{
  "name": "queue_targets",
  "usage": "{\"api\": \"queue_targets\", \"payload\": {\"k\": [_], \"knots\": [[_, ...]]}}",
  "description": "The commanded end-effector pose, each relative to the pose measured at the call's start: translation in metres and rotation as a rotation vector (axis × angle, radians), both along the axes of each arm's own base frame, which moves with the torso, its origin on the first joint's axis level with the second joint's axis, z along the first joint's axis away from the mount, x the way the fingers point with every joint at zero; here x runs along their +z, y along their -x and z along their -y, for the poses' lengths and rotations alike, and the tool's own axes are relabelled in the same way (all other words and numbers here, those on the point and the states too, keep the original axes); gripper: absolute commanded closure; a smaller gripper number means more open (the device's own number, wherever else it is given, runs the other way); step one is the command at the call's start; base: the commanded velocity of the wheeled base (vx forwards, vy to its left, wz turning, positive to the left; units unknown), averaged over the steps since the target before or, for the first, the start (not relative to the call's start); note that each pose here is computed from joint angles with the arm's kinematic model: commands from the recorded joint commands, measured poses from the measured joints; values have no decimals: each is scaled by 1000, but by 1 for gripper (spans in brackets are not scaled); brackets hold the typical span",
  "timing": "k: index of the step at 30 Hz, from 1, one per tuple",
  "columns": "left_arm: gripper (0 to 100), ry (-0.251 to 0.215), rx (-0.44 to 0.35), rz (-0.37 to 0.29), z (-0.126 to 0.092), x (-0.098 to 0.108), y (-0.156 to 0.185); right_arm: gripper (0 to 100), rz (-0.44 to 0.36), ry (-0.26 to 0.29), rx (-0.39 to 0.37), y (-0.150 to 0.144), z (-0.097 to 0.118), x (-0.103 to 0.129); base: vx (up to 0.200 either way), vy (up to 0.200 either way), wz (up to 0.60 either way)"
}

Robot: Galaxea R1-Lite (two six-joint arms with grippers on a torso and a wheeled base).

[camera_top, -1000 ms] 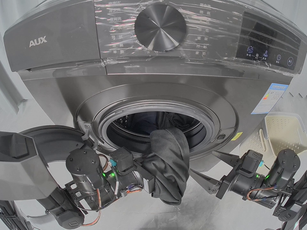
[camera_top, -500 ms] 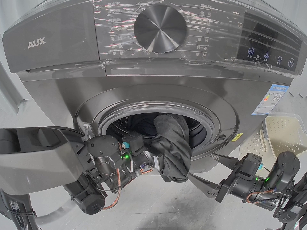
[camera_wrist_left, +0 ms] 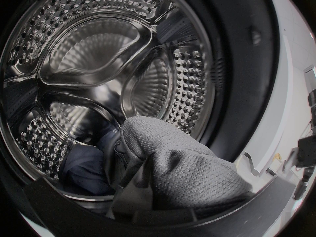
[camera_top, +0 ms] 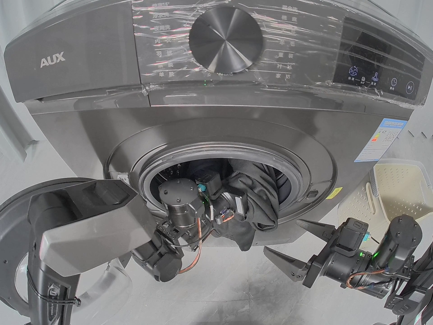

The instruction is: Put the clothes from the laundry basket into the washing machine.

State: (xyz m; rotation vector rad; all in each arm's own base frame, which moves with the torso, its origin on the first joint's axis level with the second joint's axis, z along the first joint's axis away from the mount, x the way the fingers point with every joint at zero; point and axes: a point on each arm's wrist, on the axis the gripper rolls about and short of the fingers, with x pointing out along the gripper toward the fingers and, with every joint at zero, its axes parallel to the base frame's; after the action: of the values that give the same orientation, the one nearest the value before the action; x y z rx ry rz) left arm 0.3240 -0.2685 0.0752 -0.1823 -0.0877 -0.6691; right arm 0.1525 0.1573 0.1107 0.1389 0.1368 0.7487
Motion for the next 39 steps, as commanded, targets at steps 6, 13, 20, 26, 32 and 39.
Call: {"api": "queue_targets", "payload": {"k": [6, 13, 20, 26, 32, 39], "knots": [[100, 12, 97, 8, 11, -8, -53, 0, -18, 16, 3, -1, -2, -5, 0, 0, 0], [100, 68, 202, 63, 19, 2, -94, 0, -20, 16, 18, 2, -5, -6, 0, 0, 0], [100, 107, 348, 87, 6, 19, -119, 0, -22, 18, 20, 2, -5, -6, 0, 0, 0], [100, 118, 355, 96, 5, 24, -120, 0, -31, 26, 24, 2, -7, -9, 0, 0, 0], [0, 101, 342, 52, 8, 15, -113, 0, -30, 25, 24, 2, -7, -9, 0, 0, 0], [0, 10, 304, -56, 12, 15, -83, 0, -29, 26, 24, 2, -7, -9, 0, 0, 0]]}}
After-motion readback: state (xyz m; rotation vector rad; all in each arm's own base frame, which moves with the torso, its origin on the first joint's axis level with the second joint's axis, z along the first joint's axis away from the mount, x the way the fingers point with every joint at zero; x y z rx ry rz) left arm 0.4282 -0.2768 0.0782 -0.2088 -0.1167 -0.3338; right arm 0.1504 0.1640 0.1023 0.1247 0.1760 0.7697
